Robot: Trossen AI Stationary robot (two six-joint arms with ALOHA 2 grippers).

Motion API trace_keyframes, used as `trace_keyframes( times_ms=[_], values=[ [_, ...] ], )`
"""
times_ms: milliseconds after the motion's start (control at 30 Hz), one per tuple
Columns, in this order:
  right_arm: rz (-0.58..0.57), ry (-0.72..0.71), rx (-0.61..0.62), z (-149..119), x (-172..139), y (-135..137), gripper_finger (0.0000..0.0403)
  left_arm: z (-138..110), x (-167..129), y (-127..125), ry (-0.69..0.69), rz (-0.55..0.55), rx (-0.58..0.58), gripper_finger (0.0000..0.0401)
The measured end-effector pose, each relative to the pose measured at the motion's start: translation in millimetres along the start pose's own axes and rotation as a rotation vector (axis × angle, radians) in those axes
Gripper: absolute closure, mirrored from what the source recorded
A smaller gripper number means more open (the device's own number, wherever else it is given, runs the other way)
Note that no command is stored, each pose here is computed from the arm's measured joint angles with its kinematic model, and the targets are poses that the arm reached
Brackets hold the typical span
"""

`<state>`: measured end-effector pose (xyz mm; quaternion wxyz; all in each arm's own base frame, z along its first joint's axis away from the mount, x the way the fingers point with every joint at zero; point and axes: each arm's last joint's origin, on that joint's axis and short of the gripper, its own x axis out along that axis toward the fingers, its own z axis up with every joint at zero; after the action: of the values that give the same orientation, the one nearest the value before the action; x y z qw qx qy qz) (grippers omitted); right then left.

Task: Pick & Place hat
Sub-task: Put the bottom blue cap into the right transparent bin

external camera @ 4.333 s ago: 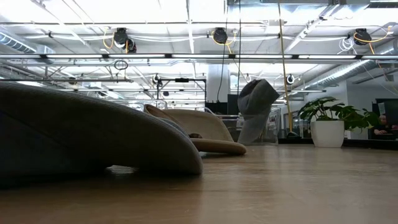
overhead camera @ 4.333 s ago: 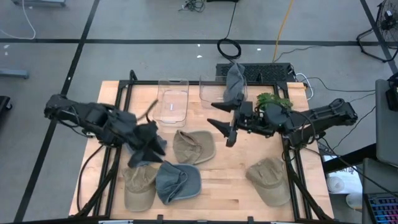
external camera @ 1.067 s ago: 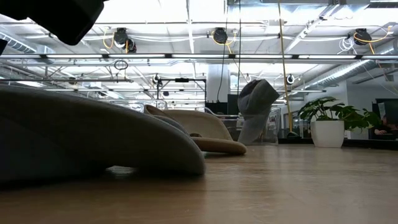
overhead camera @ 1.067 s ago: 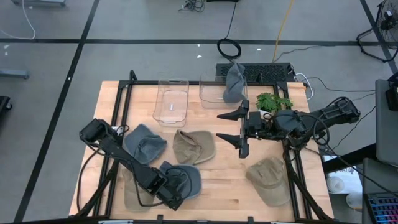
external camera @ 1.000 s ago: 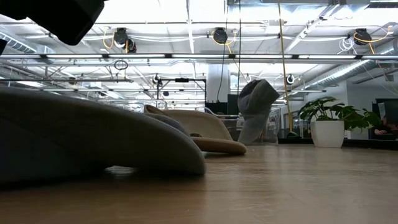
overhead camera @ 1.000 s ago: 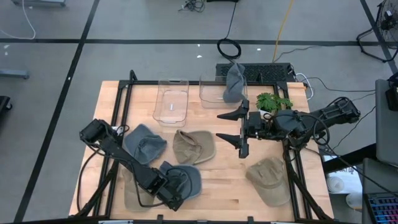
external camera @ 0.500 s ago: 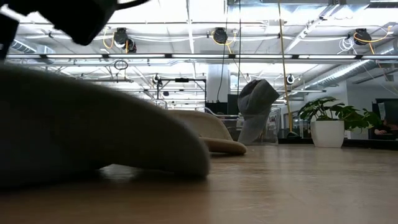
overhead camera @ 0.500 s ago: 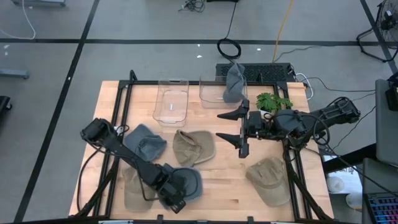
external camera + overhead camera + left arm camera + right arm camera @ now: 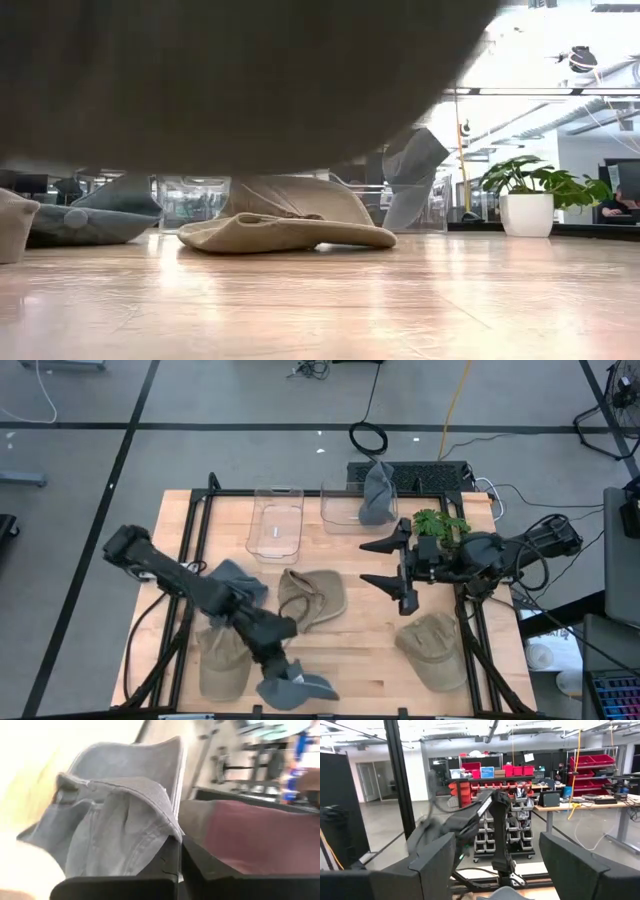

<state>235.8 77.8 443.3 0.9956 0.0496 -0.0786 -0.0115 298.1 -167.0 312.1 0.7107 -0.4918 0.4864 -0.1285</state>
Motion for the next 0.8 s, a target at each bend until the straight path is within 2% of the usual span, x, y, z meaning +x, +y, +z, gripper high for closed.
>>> trace_keyframes(
  times_ms=[167,300,533,800],
  values=[
    [0.007,-0.014,0.009,4.3,-4.6,0.1,0.0124,1.2,-46.9,-13.8,-0.103,-0.096,0.066,0.0399],
    [0.03,-0.013,-0.013,4.4,-7.0,4.9,0.0124,1.1,-75.6,-17.0,-0.177,-0.124,0.098,0.0399],
    [0.062,0.033,-0.095,-2.2,-7.6,13.1,0.0124,6.2,-111.2,-14.3,-0.254,-0.146,0.143,0.04],
    [0.057,0.157,-0.066,-22.4,1.8,16.8,0.0124,18.0,-137.3,-9.2,-0.306,-0.18,0.19,0.04]
  ],
)
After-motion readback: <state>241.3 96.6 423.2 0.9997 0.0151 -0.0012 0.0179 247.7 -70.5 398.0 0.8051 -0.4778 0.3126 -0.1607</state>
